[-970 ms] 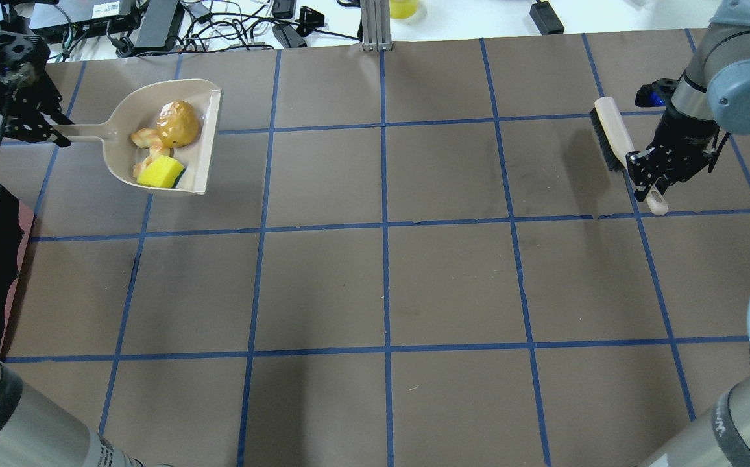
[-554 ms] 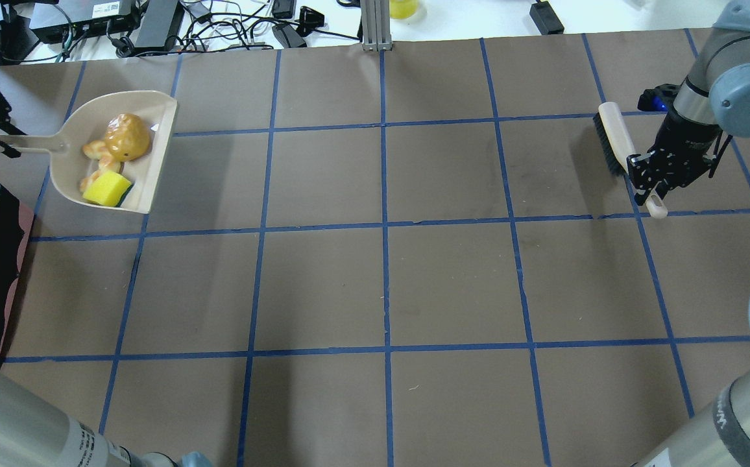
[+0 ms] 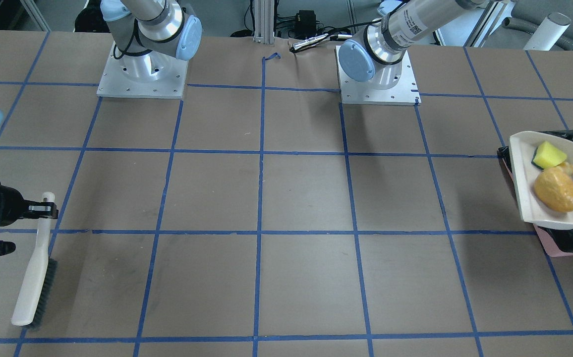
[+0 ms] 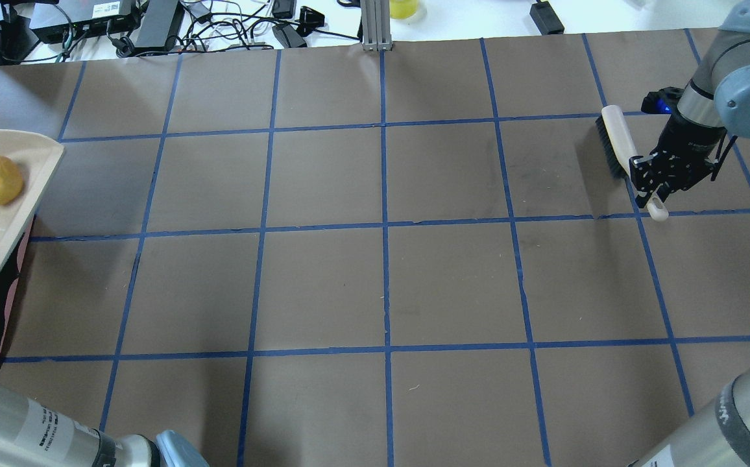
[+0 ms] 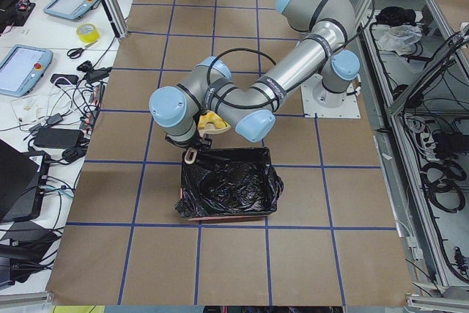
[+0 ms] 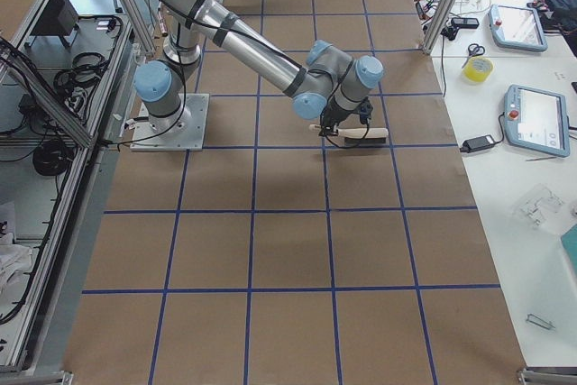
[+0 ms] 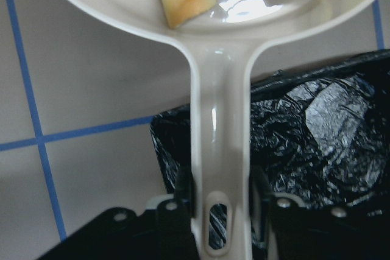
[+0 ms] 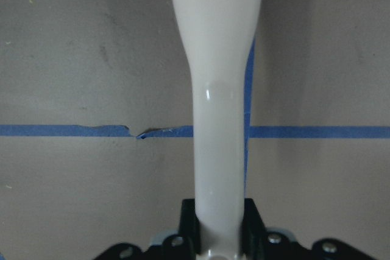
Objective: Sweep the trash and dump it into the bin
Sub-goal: 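Tilt the dustpan over the black bin with the left gripper to dump trash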
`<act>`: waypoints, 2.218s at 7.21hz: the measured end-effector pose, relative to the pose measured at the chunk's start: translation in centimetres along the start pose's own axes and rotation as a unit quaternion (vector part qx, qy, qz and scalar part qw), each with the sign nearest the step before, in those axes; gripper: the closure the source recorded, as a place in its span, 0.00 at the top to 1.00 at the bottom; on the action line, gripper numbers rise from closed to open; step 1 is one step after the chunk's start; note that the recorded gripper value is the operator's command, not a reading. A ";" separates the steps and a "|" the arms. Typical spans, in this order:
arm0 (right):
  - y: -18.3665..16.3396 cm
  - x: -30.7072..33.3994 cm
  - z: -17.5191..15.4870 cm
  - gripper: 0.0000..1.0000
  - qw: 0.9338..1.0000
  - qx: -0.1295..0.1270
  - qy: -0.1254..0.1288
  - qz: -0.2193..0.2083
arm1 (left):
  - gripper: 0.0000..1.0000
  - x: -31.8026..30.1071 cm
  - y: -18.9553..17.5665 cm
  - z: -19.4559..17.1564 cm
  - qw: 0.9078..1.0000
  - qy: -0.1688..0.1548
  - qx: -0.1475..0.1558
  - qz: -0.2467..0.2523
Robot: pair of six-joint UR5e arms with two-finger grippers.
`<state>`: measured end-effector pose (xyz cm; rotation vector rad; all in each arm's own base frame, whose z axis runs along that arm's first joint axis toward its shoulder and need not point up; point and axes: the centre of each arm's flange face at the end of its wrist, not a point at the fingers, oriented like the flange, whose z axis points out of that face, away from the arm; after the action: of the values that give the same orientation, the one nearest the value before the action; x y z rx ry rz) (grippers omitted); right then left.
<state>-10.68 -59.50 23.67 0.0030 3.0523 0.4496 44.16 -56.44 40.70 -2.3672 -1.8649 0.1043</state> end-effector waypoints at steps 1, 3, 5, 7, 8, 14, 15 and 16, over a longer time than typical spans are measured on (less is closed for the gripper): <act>0.0 0.0 0.0 0.13 1.000 0.000 0.000 0.000 | 0.00 2.1 2.5 -0.2 1.000 0.001 -0.007 0.023; 0.0 0.0 0.0 0.16 1.000 0.001 0.001 0.002 | 0.00 4.3 6.5 -0.3 0.994 0.009 -0.038 0.099; 0.0 0.0 0.0 0.25 1.000 0.001 0.001 0.003 | 0.00 4.7 9.5 -0.5 0.979 0.019 -0.086 0.185; 0.0 0.0 0.0 0.40 1.000 0.001 0.001 0.003 | 0.01 4.8 11.2 -0.5 0.962 0.022 -0.130 0.240; 0.0 0.0 0.0 0.41 1.000 0.001 0.001 0.003 | 0.02 4.6 11.3 -0.9 0.956 0.022 -0.146 0.253; 0.0 0.0 -0.2 0.75 1.000 0.002 0.002 0.006 | 0.03 4.2 8.2 -0.7 0.922 0.023 -0.237 0.304; 0.2 0.0 -0.9 0.99 1.000 0.008 0.004 0.009 | 0.02 4.8 6.9 -0.5 0.917 0.022 -0.254 0.306; 0.6 -0.1 -2.3 1.00 1.000 0.020 0.009 0.011 | 0.02 5.4 5.4 -0.5 0.910 0.022 -0.275 0.309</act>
<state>-10.68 -59.54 26.05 0.0330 3.0820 0.3905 50.72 -52.51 40.55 -3.2214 -1.1459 -0.4754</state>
